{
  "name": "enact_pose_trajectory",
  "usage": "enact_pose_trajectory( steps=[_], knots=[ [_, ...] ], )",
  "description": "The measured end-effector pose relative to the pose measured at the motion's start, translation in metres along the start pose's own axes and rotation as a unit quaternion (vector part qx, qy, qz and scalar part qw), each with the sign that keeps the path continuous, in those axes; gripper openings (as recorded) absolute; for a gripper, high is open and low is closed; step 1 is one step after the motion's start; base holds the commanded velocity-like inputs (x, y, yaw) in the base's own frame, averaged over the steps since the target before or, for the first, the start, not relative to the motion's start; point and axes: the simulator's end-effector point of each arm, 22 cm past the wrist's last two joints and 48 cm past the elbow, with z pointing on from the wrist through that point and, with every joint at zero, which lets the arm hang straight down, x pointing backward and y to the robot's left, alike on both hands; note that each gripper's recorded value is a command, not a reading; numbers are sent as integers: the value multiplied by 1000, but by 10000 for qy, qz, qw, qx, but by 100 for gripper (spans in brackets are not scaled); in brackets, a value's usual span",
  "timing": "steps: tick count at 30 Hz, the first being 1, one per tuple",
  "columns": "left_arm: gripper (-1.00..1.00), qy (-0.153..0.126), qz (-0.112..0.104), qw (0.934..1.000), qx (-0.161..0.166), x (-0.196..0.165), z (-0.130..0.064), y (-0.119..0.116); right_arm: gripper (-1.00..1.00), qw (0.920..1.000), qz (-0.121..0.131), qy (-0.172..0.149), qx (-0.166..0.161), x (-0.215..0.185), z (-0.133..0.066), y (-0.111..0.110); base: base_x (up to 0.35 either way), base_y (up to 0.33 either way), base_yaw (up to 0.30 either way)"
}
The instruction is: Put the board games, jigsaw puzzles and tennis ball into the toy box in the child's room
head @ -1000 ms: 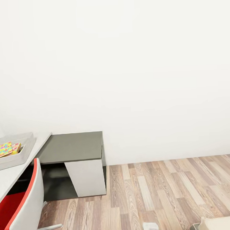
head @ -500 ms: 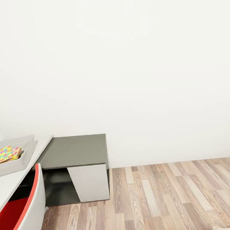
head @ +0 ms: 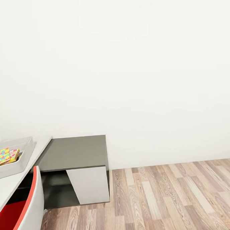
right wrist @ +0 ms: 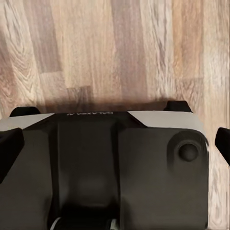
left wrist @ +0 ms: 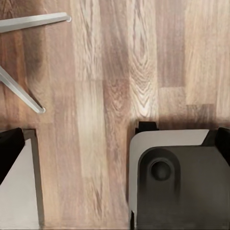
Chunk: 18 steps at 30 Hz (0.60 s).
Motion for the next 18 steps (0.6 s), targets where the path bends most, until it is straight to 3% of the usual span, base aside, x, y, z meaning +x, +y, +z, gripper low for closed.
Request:
enact_pose_trajectory(
  steps=[5, 9, 18],
  knots=[
    [100, 197, 24, 9998, 27, 26, -4, -3, 100, 9998, 50, -70, 157, 32, 1, -25, 0, 0, 0],
    [100, 333, 28, 9994, 46, 41, -6, -5, 100, 9998, 51, -39, 195, 53, 0, -30, 0, 0, 0],
    [100, 510, 40, 9987, 35, 65, -11, -3, 100, 9987, 26, 344, 362, 97, -3, -50, 0, 0, 0]
  ],
)
